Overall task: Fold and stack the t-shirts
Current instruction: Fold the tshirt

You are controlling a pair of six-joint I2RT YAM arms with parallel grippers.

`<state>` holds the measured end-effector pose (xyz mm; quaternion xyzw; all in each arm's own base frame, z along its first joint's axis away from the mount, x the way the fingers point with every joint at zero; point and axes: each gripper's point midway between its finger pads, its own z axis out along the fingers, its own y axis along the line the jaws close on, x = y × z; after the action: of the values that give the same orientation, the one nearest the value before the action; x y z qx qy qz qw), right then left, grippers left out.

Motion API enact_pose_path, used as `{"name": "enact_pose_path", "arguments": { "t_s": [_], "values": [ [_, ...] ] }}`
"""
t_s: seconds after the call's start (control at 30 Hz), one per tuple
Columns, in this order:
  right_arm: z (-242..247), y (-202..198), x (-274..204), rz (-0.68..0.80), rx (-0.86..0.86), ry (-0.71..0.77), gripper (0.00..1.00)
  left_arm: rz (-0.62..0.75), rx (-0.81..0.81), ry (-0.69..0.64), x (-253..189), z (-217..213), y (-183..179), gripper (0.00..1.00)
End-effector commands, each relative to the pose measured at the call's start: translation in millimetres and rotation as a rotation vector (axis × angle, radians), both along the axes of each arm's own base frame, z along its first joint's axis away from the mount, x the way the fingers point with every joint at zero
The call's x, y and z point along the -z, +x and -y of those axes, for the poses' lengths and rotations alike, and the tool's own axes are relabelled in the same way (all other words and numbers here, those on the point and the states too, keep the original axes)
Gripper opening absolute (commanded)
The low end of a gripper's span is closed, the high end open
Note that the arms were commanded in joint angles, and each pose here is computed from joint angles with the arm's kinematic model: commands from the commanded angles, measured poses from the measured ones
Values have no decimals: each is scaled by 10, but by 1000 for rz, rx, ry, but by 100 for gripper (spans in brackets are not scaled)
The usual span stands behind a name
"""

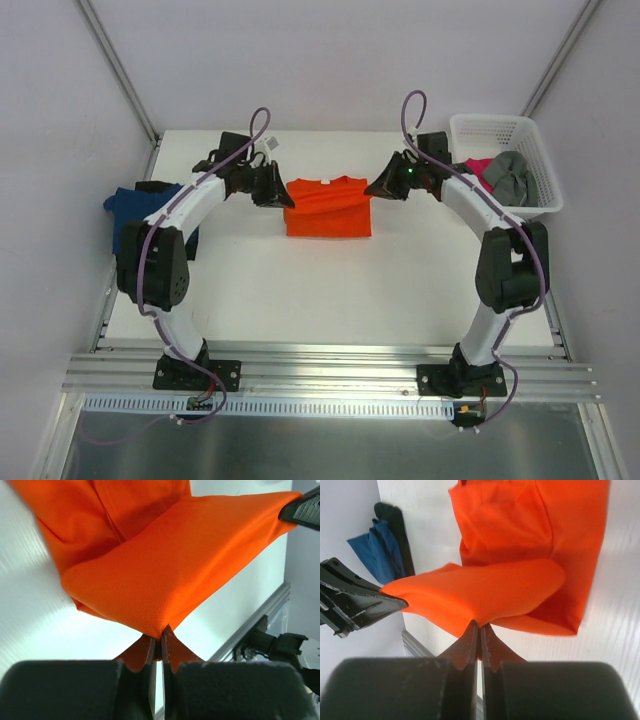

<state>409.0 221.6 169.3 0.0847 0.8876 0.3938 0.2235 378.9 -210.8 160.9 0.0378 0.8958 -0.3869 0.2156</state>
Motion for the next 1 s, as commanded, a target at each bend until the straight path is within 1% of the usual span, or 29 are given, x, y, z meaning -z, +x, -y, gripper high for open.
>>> {"name": "enact_pose_path", "arguments": {
  "t_s": [0.0,0.03,0.07,0.1,0.13,0.17,0.2,0.23,0.27,0.3,0.33,0.37,0.4,0.47,0.5,0.53,0.57,0.67,0.7,0.77,0.8,0.83,0.87,0.9,0.93,0.97],
  "values": [
    [-17,462,-189,98,25,17,1,62,4,55,57,-26,325,0],
    [-31,530,-151,97,27,18,1,92,6,55,-8,-7,439,0],
    [-54,619,-15,78,27,15,1,95,2,67,36,-9,514,0],
    [-68,681,24,75,31,17,1,79,7,80,180,-1,595,0],
    [-86,783,-20,93,28,26,0,108,6,82,124,17,719,0],
    [-97,850,7,95,31,31,1,116,0,95,158,11,800,0],
    [-107,912,190,62,36,29,1,100,1,109,314,16,884,0],
    [-106,1008,151,82,41,36,1,130,-2,109,253,28,1009,0],
    [-104,1063,201,81,44,39,1,128,-3,113,302,37,1068,0],
    [-115,1113,363,59,46,36,1,105,-9,128,470,33,1133,0],
    [-112,1195,362,75,53,39,1,128,-14,127,436,49,1242,0],
    [-108,1236,430,70,58,37,1,126,-16,132,487,53,1292,0],
    [-115,1265,578,49,60,34,1,105,-18,146,665,49,1342,0],
    [-104,1371,605,58,70,41,1,126,-30,157,688,52,1481,0],
    [-92,1406,641,55,76,41,1,112,-41,175,818,33,1526,0],
    [-92,1449,728,48,80,43,1,123,-50,183,819,27,1583,0],
    [-94,1511,672,65,85,48,1,118,-56,188,874,31,1607,0],
    [-56,1616,687,78,102,41,2,134,-68,195,857,21,1667,0],
    [-52,1630,673,85,105,38,12,139,-72,197,834,16,1676,14],
    [-24,1646,597,96,117,30,32,150,-114,221,745,-44,1709,77],
    [-8,1652,555,109,122,22,45,154,-118,222,687,-54,1696,99],
    [7,1638,381,132,124,26,51,166,-110,213,611,-43,1677,99],
    [14,1624,296,149,120,22,59,203,-110,210,401,-46,1658,99],
    [27,1593,202,161,116,23,69,208,-124,216,331,-76,1624,99],
    [38,1568,110,174,113,25,73,222,-136,216,225,-93,1606,99],
    [45,1527,-122,212,110,32,74,264,-136,205,-34,-101,1559,99]
  ]
}}
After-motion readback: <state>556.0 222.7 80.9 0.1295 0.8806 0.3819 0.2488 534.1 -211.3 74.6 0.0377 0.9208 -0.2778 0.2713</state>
